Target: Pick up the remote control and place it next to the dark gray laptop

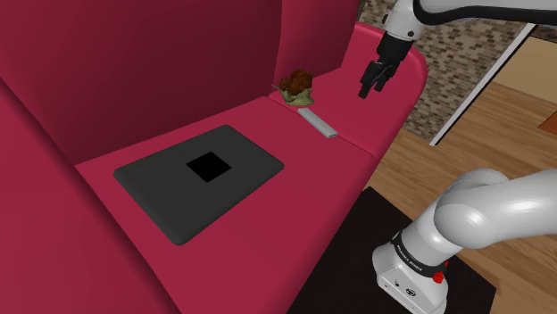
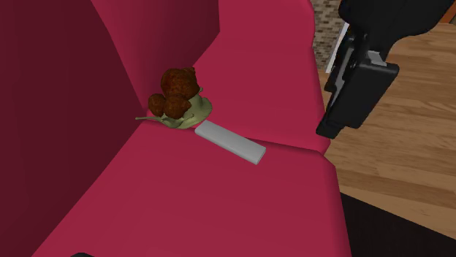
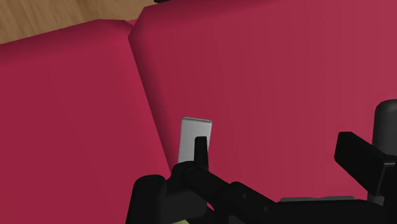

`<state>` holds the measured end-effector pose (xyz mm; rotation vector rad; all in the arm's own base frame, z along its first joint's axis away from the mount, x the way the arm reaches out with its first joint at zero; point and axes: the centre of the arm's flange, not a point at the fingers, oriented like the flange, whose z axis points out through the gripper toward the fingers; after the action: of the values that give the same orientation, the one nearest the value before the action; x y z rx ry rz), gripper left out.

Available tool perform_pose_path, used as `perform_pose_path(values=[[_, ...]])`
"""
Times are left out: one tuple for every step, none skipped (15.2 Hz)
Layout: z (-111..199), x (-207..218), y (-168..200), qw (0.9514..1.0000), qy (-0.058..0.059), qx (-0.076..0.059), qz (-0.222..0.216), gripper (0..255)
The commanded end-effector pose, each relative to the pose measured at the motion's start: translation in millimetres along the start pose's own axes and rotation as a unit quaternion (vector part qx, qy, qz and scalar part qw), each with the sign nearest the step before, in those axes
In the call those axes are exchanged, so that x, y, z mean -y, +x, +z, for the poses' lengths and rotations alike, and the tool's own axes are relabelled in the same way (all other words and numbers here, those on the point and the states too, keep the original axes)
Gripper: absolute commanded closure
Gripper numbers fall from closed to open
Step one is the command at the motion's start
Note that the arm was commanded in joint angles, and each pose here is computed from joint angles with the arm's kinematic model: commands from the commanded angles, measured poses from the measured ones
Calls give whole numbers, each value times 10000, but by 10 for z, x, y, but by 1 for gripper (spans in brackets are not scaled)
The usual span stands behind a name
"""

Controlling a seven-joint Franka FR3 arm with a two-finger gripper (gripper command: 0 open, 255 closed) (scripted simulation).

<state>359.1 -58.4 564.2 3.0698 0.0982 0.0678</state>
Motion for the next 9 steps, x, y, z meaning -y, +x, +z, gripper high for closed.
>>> perform_pose_path(values=[[217,-91,155,10000,21,6,-17,0],[309,-131,243,10000,33,11,-25,0],[403,-171,331,10000,45,17,-33,0],[496,-211,419,10000,57,23,-41,0],[589,-251,507,10000,69,29,-49,0],[683,-290,595,9999,81,34,-57,0],[777,-328,683,9999,93,40,-65,0],[871,-366,771,9999,105,46,-73,0],[965,-404,858,9999,117,52,-81,0]])
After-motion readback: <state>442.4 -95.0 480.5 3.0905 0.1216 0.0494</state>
